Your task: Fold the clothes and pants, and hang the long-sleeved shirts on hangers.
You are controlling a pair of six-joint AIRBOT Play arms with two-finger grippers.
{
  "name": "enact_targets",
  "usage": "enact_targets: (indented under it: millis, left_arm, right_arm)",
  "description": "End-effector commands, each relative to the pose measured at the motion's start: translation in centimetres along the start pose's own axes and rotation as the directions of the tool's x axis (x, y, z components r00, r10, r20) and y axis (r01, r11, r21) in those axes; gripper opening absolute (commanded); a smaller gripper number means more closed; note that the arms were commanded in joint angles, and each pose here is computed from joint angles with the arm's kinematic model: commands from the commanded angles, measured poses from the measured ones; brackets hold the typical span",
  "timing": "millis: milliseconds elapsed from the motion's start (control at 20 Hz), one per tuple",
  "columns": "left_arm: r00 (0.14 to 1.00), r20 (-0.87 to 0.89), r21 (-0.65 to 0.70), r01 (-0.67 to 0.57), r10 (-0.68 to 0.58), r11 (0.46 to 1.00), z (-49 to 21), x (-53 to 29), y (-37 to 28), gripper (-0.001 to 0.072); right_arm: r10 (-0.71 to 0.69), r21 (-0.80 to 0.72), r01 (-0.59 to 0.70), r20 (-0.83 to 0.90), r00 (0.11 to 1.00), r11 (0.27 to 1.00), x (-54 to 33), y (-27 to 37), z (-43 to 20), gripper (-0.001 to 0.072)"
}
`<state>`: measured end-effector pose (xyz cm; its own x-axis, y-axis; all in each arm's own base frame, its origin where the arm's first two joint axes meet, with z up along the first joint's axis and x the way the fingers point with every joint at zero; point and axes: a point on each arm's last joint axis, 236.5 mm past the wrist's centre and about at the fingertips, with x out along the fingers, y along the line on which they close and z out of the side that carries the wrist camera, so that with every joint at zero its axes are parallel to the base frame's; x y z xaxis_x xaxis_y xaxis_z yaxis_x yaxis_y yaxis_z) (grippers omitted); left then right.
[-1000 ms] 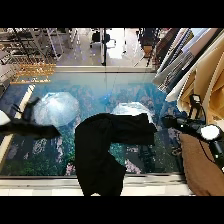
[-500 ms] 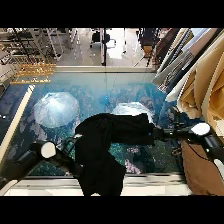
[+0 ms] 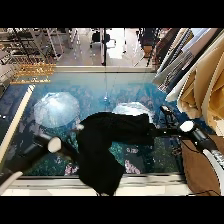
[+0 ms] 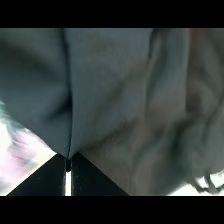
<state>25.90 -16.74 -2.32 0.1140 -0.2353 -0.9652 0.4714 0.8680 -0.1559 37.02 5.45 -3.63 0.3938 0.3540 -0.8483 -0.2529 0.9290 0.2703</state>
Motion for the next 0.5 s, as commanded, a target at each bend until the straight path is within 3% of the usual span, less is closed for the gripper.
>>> enact_targets:
  millis: [0,100,250,300,350,400,450]
  left_arm:
    - [0.943,0.228,-0.057,-0.235,0.242,0.97,6.8,-9.4,8.8,0.0007]
    - [0.904,0.328,-0.143,-0.241,0.275,0.96,9.9,-13.0,13.0,0.0009]
    - [0.916,0.373,-0.148,-0.094,0.144,0.985,12.6,-11.8,13.8,0.0024]
    - [0.934,0.334,-0.115,-0.091,0.125,0.989,12.5,-10.0,14.1,0.023]
    - [0.956,0.265,-0.12,-0.1,0.129,0.988,11.5,-8.3,14.8,0.0526]
    - [0.975,0.151,-0.169,-0.136,0.162,0.976,9.2,-6.7,16.3,0.0684]
    - [0.978,0.034,-0.236,-0.192,0.206,0.952,6.6,-6.0,18.1,0.0646]
  right_arm:
    - [-0.185,-0.252,0.2,0.083,0.979,0.947,-0.7,-4.3,2.5,0.0708]
    - [-0.176,-0.334,0.192,0.076,0.981,0.923,-0.6,-4.0,2.4,0.0706]
    - [-0.145,-0.381,0.152,0.047,0.988,0.912,0.5,-2.4,1.9,0.0687]
    - [-0.127,-0.366,0.132,0.037,0.991,0.921,0.9,-1.8,1.7,0.0677]
    - [-0.106,-0.32,0.105,0.014,0.994,0.942,1.3,-1.3,1.2,0.066]
    - [-0.084,-0.266,0.078,-0.012,0.996,0.961,1.5,-0.9,0.5,0.0648]
    - [-0.07,-0.205,0.061,-0.038,0.997,0.977,1.5,-0.9,-0.2,0.0648]
